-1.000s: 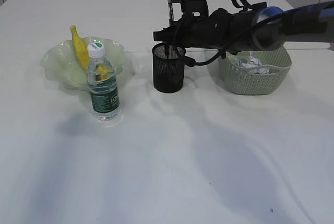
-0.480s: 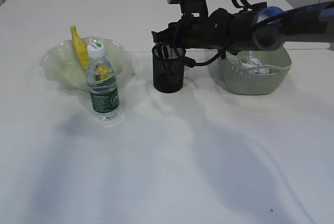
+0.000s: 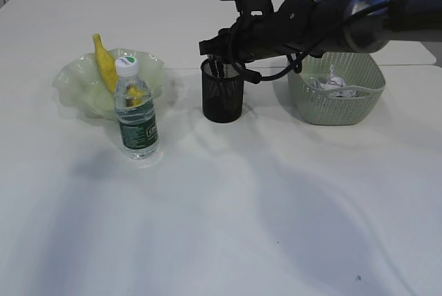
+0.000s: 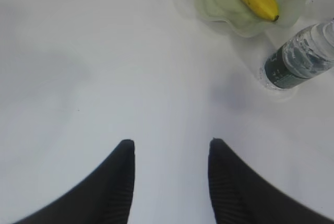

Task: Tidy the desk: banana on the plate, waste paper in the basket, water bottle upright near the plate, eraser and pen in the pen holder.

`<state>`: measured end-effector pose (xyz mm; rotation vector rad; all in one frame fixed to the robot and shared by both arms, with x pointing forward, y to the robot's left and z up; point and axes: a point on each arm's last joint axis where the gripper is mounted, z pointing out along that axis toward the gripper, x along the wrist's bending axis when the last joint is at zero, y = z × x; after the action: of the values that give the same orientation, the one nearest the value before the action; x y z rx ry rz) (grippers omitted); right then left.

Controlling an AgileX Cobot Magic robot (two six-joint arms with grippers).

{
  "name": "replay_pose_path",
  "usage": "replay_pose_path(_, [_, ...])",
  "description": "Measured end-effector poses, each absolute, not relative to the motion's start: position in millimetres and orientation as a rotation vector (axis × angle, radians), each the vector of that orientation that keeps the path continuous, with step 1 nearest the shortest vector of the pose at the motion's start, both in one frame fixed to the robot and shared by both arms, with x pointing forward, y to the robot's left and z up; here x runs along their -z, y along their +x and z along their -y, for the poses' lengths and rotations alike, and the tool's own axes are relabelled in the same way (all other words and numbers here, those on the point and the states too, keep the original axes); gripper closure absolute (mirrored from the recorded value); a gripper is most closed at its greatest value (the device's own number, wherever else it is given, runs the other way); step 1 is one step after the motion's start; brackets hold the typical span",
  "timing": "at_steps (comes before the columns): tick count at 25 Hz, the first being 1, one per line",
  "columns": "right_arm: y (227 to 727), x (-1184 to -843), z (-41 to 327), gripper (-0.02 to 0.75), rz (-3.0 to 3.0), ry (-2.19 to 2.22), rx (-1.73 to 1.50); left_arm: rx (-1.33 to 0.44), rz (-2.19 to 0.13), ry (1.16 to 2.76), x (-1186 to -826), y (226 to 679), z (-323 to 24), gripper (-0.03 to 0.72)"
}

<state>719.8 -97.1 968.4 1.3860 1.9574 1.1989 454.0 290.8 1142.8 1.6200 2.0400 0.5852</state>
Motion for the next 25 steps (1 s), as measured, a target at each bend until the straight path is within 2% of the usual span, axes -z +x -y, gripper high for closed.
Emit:
replay_pose_path(8, [698,-1006,98,0.519,-2.136,1.37,-1.172,-0.58,-2.043,1.621,-1143,454,-291,0.366])
replay_pose_path(11, [689,-1016,108,0.518,-2.201,1.433,-1.093,-0.579,-2.045,1.622,-1142,454,-291,0.367])
replay_pose_path(18, [666,-1044,145,0.517,-2.193,1.569,-0.669,-0.577,-2.048,1.624,-1142,453,-291,0.367])
replay_pose_path(25, [643,-1094,169,0.507,-2.089,1.556,-0.572,-0.571,-2.056,1.63,-1142,453,-291,0.367])
